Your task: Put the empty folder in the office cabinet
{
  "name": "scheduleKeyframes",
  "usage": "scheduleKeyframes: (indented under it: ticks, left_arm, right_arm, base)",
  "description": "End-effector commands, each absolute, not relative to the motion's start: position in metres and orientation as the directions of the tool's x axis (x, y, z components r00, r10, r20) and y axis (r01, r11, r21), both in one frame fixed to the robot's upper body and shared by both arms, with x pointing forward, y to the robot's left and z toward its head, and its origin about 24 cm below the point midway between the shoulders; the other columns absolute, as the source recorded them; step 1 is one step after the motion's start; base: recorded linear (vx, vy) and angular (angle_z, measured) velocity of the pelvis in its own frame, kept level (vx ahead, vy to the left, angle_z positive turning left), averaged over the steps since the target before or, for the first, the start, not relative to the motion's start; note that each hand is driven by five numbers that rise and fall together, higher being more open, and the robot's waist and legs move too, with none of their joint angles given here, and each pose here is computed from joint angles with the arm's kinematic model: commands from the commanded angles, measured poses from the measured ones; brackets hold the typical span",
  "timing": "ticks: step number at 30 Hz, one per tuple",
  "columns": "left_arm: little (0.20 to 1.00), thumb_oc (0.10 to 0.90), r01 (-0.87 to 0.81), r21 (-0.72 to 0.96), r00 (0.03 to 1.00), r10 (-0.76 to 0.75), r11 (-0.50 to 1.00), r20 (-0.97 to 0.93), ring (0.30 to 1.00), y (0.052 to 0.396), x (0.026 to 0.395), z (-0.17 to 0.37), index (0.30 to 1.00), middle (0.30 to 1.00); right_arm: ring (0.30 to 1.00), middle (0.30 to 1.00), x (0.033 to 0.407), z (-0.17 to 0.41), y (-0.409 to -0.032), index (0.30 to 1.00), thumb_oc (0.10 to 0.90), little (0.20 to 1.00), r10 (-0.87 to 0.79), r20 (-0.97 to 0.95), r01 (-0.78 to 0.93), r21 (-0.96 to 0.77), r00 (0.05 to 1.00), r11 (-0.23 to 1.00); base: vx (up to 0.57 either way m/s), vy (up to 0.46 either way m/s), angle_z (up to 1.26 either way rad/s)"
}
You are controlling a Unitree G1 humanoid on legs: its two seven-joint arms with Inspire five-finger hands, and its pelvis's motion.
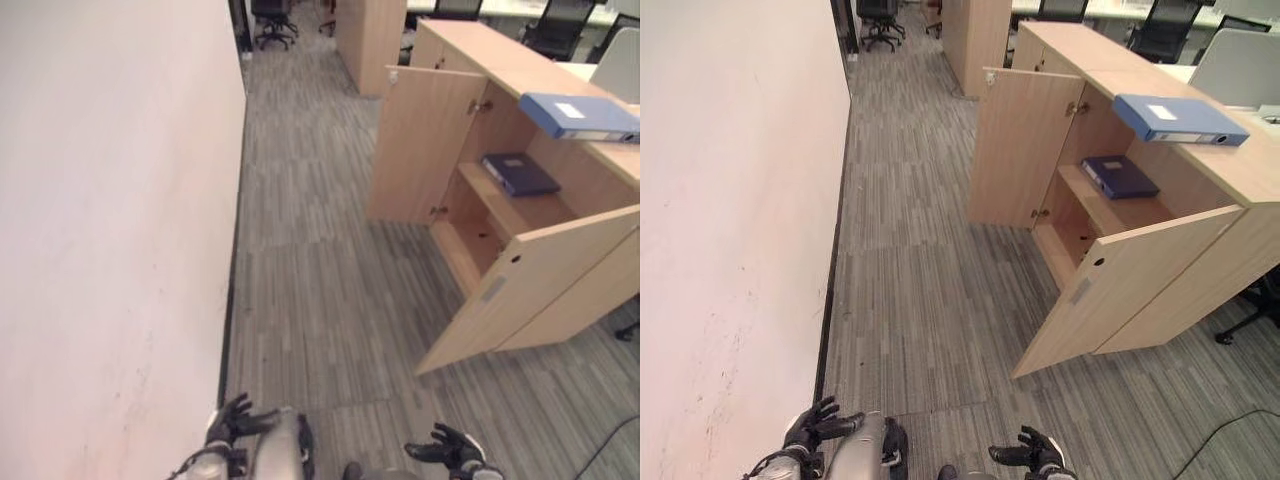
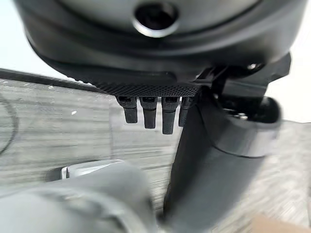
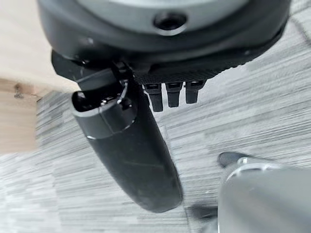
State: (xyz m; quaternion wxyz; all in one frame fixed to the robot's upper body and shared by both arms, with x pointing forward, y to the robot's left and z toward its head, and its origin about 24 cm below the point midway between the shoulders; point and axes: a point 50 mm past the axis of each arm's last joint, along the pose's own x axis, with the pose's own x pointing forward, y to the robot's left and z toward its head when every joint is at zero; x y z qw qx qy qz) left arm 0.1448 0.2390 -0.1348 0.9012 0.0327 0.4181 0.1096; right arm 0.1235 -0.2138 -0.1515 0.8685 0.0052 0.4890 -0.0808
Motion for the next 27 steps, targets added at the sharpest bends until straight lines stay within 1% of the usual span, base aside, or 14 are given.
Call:
scheduleKeyframes:
  ticks: [1, 3, 6, 8, 11, 15, 20, 25, 27]
  left_arm:
    - [0.900, 0.800, -0.135, 0.133, 0.650, 0.189, 0.982, -0.736, 0.900, 0.225, 0.142, -0.136, 0.900, 0.900]
    - [0.900, 0.800, -0.150, 0.136, 0.641, 0.201, 0.979, -0.740, 0.900, 0.226, 0.139, -0.137, 0.900, 0.900]
    - [0.900, 0.800, -0.163, 0.140, 0.602, 0.210, 0.977, -0.770, 0.900, 0.226, 0.126, -0.143, 0.900, 0.900]
    - [0.900, 0.800, -0.168, 0.141, 0.598, 0.215, 0.976, -0.773, 0.900, 0.227, 0.124, -0.144, 0.900, 0.900]
    - [0.900, 0.800, -0.170, 0.156, 0.561, 0.226, 0.973, -0.797, 0.900, 0.230, 0.110, -0.148, 0.900, 0.900]
    - [0.900, 0.800, -0.160, 0.174, 0.554, 0.235, 0.972, -0.798, 0.900, 0.234, 0.105, -0.149, 0.900, 0.900]
    - [0.900, 0.800, -0.136, 0.196, 0.571, 0.239, 0.971, -0.786, 0.900, 0.237, 0.108, -0.146, 0.900, 0.900]
    - [0.900, 0.800, -0.125, 0.201, 0.604, 0.235, 0.972, -0.762, 0.900, 0.238, 0.120, -0.141, 0.900, 0.900]
    - [0.900, 0.800, -0.126, 0.198, 0.629, 0.233, 0.972, -0.742, 0.900, 0.237, 0.131, -0.138, 0.900, 0.900]
  right_arm:
    - [0.900, 0.900, 0.127, -0.143, -0.220, 0.900, 0.800, 0.900, -0.144, -0.801, 0.147, -0.071, 0.581, 0.987]
    - [0.900, 0.900, 0.127, -0.144, -0.220, 0.900, 0.800, 0.900, -0.148, -0.805, 0.151, -0.074, 0.574, 0.986]
    - [0.900, 0.900, 0.125, -0.146, -0.219, 0.900, 0.800, 0.900, -0.149, -0.813, 0.157, -0.072, 0.563, 0.985]
    - [0.900, 0.900, 0.124, -0.146, -0.219, 0.900, 0.800, 0.900, -0.147, -0.813, 0.155, -0.070, 0.563, 0.985]
    - [0.900, 0.900, 0.123, -0.148, -0.214, 0.900, 0.800, 0.900, -0.135, -0.820, 0.148, -0.062, 0.556, 0.987]
    - [0.900, 0.900, 0.124, -0.149, -0.208, 0.900, 0.800, 0.900, -0.126, -0.823, 0.180, -0.029, 0.555, 0.983]
    - [0.900, 0.900, 0.125, -0.151, -0.200, 0.900, 0.800, 0.900, -0.094, -0.832, 0.151, -0.012, 0.547, 0.989]
    - [0.900, 0.900, 0.135, -0.149, -0.193, 0.900, 0.800, 0.900, -0.065, -0.824, 0.106, -0.006, 0.564, 0.994]
    - [0.900, 0.900, 0.141, -0.147, -0.186, 0.900, 0.800, 0.900, -0.041, -0.816, 0.064, -0.005, 0.577, 0.998]
  base:
    - [0.21, 0.036, -1.09]
    - [0.30, 0.064, -0.51]
    - [0.43, 0.111, 0.06]
    - [0.34, 0.095, -0.26]
    - [0.50, 0.188, -0.40]
    - [0.36, 0.208, -0.46]
    - [0.32, 0.220, -0.16]
    - [0.23, 0.212, -0.01]
    - [0.31, 0.350, -0.11]
